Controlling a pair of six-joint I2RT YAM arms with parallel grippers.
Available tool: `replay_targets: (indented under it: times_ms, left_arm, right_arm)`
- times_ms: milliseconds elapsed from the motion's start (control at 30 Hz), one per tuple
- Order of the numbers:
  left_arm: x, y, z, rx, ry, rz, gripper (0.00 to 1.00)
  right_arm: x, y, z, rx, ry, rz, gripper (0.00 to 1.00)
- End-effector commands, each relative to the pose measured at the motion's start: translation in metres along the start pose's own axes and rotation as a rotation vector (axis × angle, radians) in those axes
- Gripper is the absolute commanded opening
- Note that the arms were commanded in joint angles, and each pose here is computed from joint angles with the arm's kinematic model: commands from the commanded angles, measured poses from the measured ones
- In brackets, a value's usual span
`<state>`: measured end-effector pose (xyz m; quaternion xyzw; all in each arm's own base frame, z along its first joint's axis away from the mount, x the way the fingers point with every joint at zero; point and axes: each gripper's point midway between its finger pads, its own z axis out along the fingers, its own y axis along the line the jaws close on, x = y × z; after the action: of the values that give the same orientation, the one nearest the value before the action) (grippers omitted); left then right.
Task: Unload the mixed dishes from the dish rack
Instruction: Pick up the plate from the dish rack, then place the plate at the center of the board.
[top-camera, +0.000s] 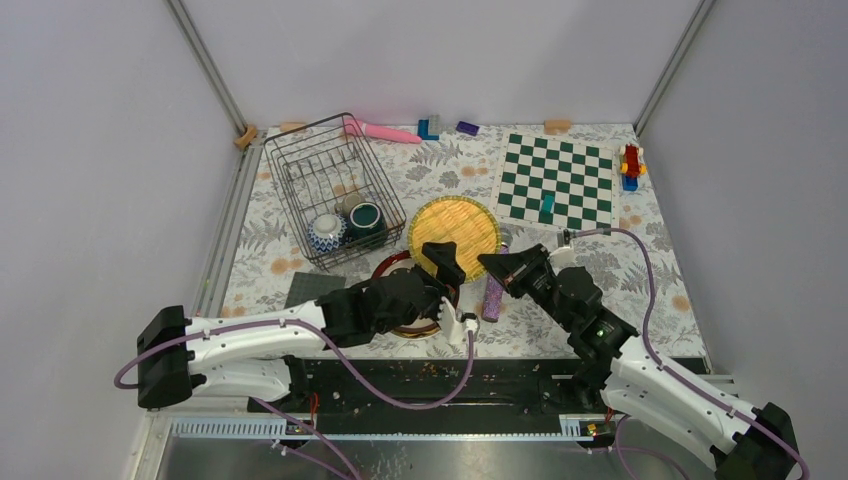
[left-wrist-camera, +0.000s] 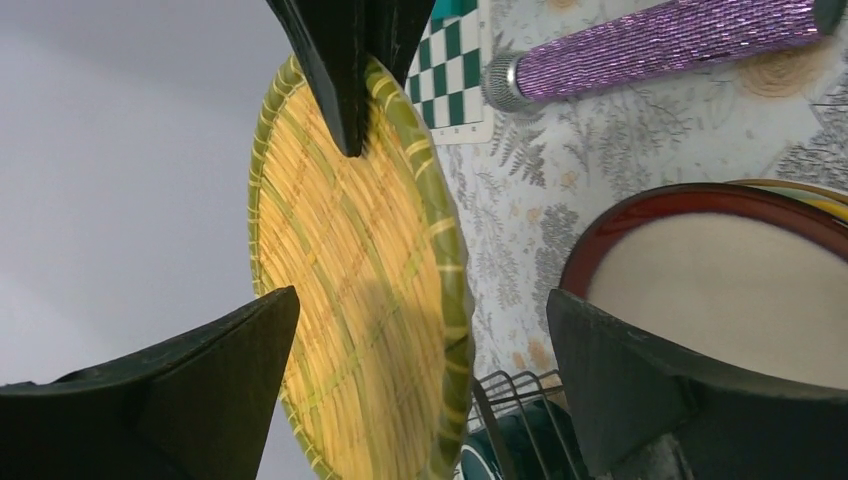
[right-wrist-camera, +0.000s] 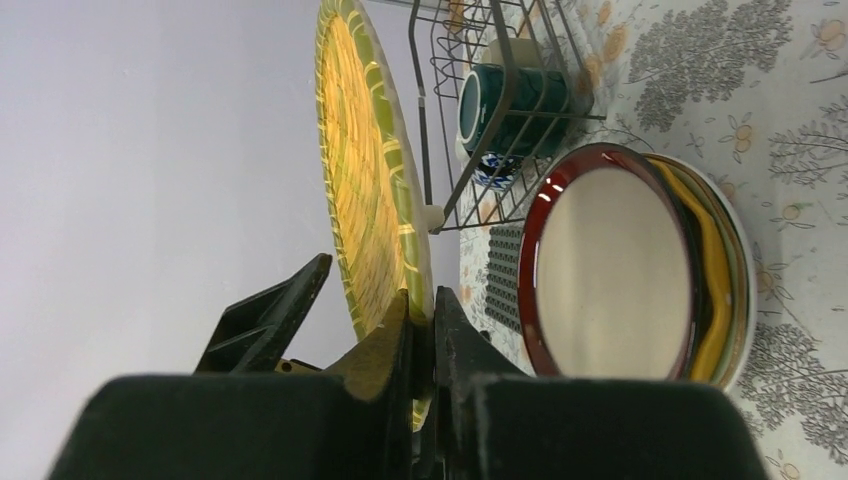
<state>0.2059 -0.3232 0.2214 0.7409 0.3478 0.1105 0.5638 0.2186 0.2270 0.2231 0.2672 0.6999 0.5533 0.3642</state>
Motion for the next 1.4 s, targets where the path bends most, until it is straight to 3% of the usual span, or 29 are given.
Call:
replay_targets:
  times_ms: [0, 267, 500, 633, 833, 1000, 1133, 1367]
  left_arm:
    - [-0.022, 0.013, -0.015, 0.059, -0.09, -0.087, 0.99]
    - [-0.063, 0.019, -0.043, 0.152, -0.295, -0.274, 0.99]
    - [-0.064, 0.074, -0.039, 0.031, -0.3, -0.517, 0.99]
    - [-0.053, 0.13, -0.041, -0.166, -0.281, -0.713, 0.99]
    - [0.002, 0.209, -0.055, -0.544, -0.173, -1.25, 0.99]
    - [0.088, 0.184, -0.067, -0.795, 0.033, -1.56, 0.99]
    - [0.129, 0.135, -0.076, -0.851, 0.102, -1.745, 0.99]
    - [0.164, 0.069, -0.083, -0.921, 0.294, -1.779, 0.99]
  right_arm:
    - [-0.013, 0.025, -0.007, -0.103, -0.066, 0.029, 0.0]
    - [-0.009, 0.01, -0.009, -0.051, -0.045, -0.031, 0.0]
    - [0.001, -0.008, -0.009, -0.013, 0.0, -0.074, 0.0]
    - [0.008, -0.023, -0.007, 0.03, 0.03, -0.101, 0.0]
    - [0.043, -0.035, -0.001, 0.067, 0.244, -0.217, 0.01]
    - [0.073, -0.034, 0.006, 0.042, 0.424, -0.257, 0.01]
    - [0.087, -0.035, 0.014, 0.035, 0.518, -0.272, 0.02]
    - [0.091, -0.049, 0.031, 0.093, 0.527, -0.274, 0.04]
